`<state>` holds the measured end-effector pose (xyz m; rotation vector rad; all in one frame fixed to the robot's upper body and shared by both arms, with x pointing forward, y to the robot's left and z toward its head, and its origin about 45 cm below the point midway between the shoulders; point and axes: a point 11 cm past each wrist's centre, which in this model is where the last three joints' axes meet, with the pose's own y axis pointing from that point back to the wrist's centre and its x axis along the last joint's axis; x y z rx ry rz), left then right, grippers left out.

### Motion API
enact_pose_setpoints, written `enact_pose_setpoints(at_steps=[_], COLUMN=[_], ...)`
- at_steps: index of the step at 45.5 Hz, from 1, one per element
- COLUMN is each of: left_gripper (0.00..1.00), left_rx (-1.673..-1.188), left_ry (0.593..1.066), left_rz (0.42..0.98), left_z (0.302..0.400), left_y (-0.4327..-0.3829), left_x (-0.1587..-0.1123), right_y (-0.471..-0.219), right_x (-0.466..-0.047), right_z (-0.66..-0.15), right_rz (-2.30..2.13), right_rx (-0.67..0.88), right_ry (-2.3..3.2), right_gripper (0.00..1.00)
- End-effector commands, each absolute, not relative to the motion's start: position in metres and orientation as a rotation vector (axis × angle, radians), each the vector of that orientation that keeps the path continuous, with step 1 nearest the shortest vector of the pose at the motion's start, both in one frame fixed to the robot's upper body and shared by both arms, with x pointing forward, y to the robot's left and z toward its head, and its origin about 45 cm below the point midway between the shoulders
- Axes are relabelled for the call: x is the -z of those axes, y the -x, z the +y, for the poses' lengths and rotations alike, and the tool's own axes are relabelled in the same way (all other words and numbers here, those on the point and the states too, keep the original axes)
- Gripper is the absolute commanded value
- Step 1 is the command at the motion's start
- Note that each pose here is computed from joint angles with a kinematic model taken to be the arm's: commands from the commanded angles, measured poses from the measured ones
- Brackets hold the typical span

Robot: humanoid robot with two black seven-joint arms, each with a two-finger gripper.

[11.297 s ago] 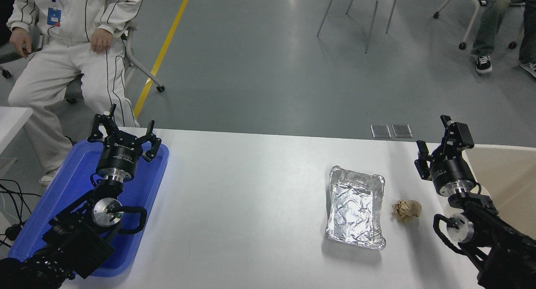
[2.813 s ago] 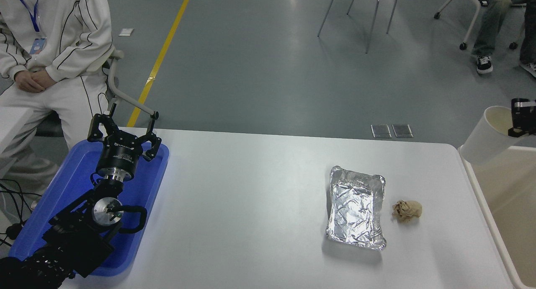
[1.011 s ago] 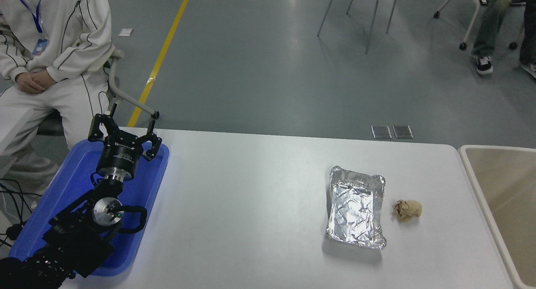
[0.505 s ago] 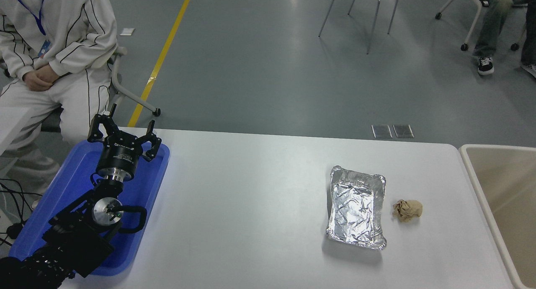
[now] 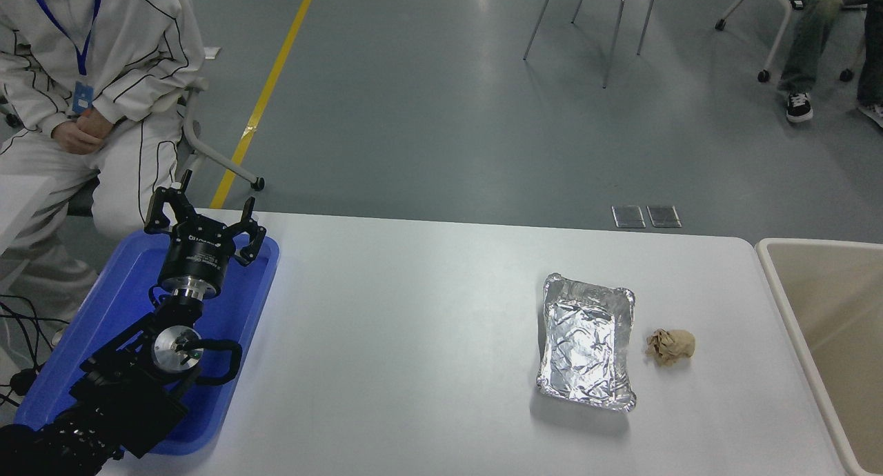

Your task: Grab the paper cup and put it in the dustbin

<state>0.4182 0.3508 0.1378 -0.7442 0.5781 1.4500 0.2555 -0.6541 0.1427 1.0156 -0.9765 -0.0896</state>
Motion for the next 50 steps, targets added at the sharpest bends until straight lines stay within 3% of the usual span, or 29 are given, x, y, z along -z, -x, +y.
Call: enact_pose_setpoints(at_steps=[1,26,29,30,31,32,50], left_gripper=[1.0,1.0,1.0,1.0,1.0,1.0,1.0], left_rx=[-1.45,-1.45,-1.45,-1.45,-1.449,-1.45,-1.449], left_ry=[0.744,0.744,0.744,0.744,0.745,0.744,0.745], left_rz=[0.578,0.578,0.578,0.578,0.577,0.578,0.577], left_z=[0.351,0.351,0.351,0.351,0.3508,0.351,0.3508], left_y=[-0.4181,-0.4181,-0.4181,-0.4181,-0.4186,-0.4181,-0.4186], left_x=[-0.1377,-0.1377,-0.1377,-0.1377,-0.1384,-0.1377,-0.1384], right_y=[-0.252,-0.263,-0.263,-0.263,-0.266,-0.267,-0.274], right_x=[-0.125,-0.109,-0.11,-0.11,-0.114,-0.115,-0.117], right_z=[-0.649,-0.63,-0.631,-0.632,-0.633,-0.634,-0.629], right_rz=[-1.052,-1.198,-1.211,-1.212,-1.242,-1.249,-1.283], right_rx=[0.044,0.065,0.044,0.032,-0.002,-0.013,-0.037], right_ry=[-0.939,-0.987,-0.971,-0.962,-0.937,-0.929,-0.929], right_gripper=[0.0,0.0,0.33,0.5,0.93,1.0,1.0])
